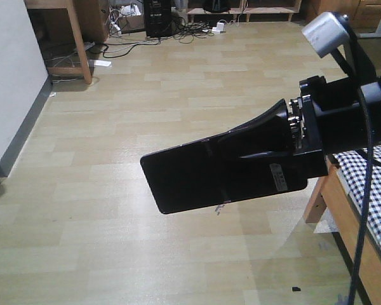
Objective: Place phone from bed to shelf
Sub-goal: 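Hold the phone in the right gripper while the base turns away, then hold the phone raised while the base drives to the wooden shelf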
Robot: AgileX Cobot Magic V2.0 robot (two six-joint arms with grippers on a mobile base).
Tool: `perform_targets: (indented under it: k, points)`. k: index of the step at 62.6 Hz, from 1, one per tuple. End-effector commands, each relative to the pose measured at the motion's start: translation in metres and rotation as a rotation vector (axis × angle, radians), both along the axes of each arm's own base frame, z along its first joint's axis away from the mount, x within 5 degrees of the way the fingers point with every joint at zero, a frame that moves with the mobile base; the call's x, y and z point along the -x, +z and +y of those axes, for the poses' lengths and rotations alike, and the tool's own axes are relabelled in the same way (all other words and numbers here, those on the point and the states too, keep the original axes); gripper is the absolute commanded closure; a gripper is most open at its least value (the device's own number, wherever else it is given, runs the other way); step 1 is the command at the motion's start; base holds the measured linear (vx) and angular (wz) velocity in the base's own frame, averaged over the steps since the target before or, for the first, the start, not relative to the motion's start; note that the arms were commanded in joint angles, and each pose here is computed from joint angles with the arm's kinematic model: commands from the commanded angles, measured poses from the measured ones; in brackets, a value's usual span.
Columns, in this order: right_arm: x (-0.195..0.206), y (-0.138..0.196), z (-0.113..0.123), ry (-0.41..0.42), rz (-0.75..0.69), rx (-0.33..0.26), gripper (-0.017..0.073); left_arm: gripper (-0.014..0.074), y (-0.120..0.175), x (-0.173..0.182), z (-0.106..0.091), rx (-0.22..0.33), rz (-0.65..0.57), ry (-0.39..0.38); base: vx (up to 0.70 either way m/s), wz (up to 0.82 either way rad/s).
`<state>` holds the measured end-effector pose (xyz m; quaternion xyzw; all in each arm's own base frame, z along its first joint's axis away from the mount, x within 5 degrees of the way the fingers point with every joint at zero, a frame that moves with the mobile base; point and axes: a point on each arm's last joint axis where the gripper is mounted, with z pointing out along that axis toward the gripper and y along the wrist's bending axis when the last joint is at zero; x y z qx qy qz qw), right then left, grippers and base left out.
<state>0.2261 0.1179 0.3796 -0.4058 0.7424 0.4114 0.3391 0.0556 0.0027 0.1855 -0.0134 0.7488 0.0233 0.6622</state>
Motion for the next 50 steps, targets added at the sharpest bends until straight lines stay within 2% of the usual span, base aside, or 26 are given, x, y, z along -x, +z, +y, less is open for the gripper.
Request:
perform_targets:
  k: [1, 50]
  points:
    - [0.0131, 0.0200, 0.0017, 0.051, -0.016, -0.086, 0.0561, 0.0592, 0.0044, -0.0002, 0.0002, 0.005, -0.071, 0.003, 0.22, -0.04]
    - [0.0131, 0.0200, 0.0017, 0.051, -0.016, -0.086, 0.0561, 0.0592, 0.0044, -0.0002, 0.0002, 0.005, -0.071, 0.003, 0.26, -0.05]
